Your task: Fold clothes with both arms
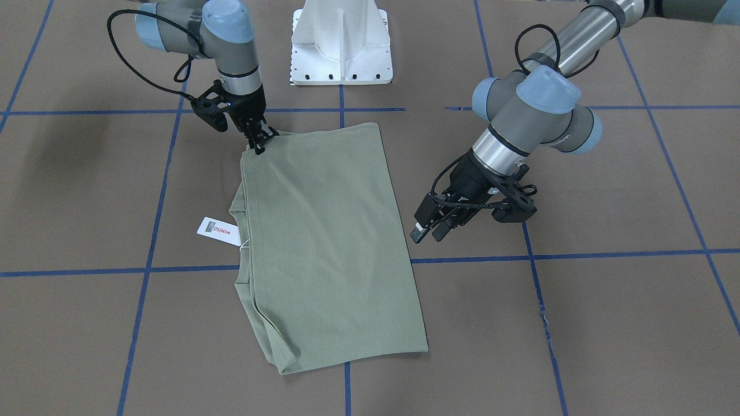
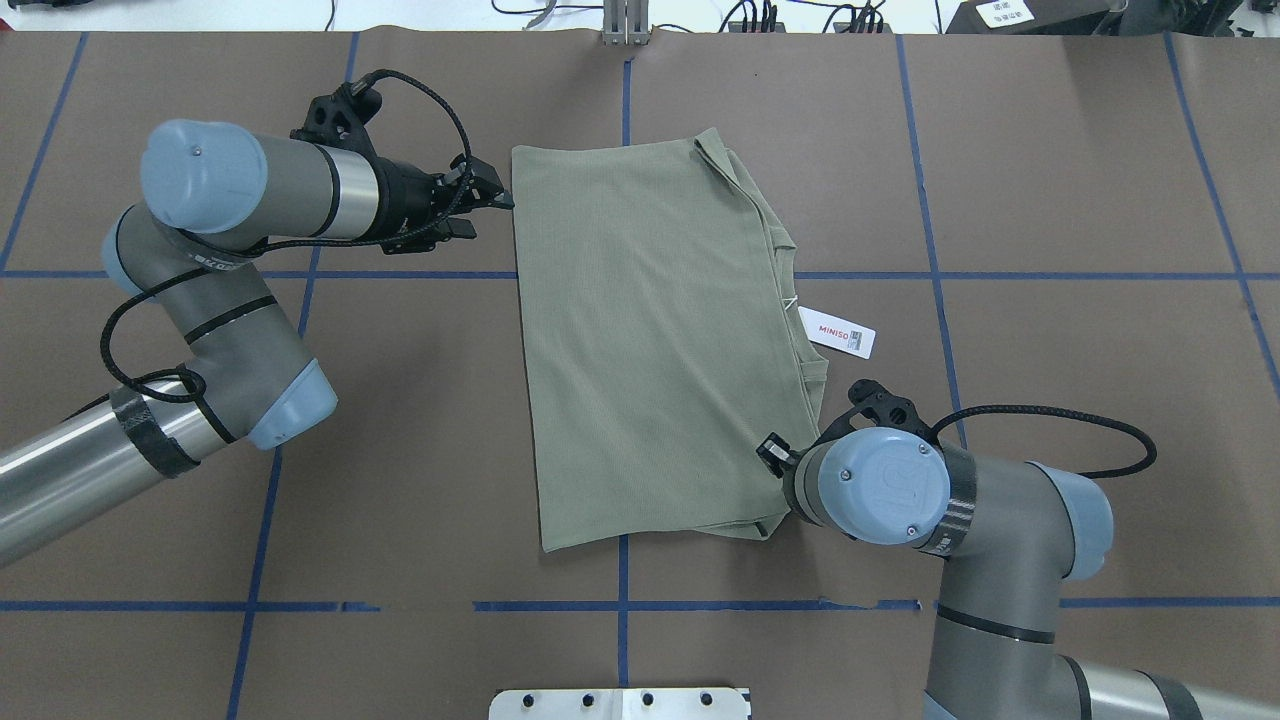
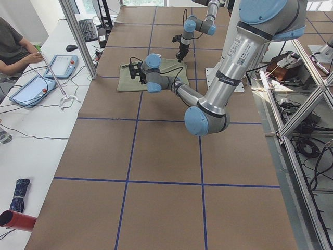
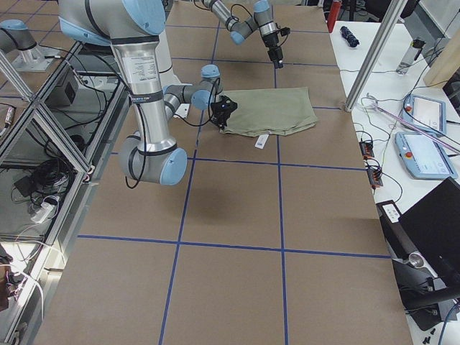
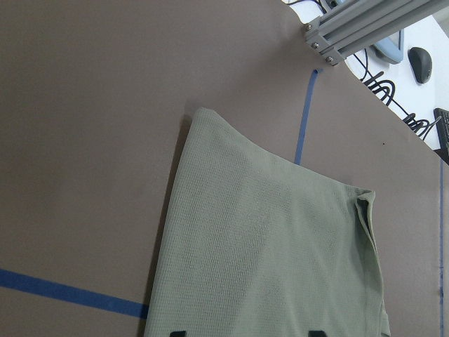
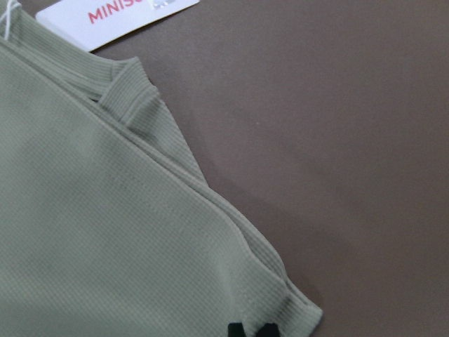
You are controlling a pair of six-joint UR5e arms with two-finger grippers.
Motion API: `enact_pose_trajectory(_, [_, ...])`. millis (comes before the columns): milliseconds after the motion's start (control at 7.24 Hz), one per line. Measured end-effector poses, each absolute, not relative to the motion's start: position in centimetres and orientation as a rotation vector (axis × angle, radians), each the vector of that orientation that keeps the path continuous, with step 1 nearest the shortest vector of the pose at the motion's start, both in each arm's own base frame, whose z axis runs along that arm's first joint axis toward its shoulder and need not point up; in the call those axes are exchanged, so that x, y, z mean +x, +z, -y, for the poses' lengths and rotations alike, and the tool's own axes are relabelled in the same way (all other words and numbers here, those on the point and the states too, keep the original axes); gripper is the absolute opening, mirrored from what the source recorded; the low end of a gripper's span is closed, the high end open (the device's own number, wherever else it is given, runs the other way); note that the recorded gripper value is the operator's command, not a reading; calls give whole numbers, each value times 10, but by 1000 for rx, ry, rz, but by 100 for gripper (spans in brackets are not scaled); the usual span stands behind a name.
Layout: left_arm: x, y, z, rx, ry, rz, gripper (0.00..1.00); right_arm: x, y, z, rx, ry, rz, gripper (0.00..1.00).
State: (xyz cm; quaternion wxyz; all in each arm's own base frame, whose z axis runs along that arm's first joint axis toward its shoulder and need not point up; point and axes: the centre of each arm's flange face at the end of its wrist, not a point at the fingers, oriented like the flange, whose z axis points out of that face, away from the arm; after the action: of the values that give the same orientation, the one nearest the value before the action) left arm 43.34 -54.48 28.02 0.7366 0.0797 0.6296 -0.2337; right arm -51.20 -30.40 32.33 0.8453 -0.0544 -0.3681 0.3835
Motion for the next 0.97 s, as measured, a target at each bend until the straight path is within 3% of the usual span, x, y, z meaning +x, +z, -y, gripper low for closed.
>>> enact_pose_trajectory(967, [446, 268, 526, 75, -583, -1420, 66, -508, 323, 307, -131, 902, 783, 0])
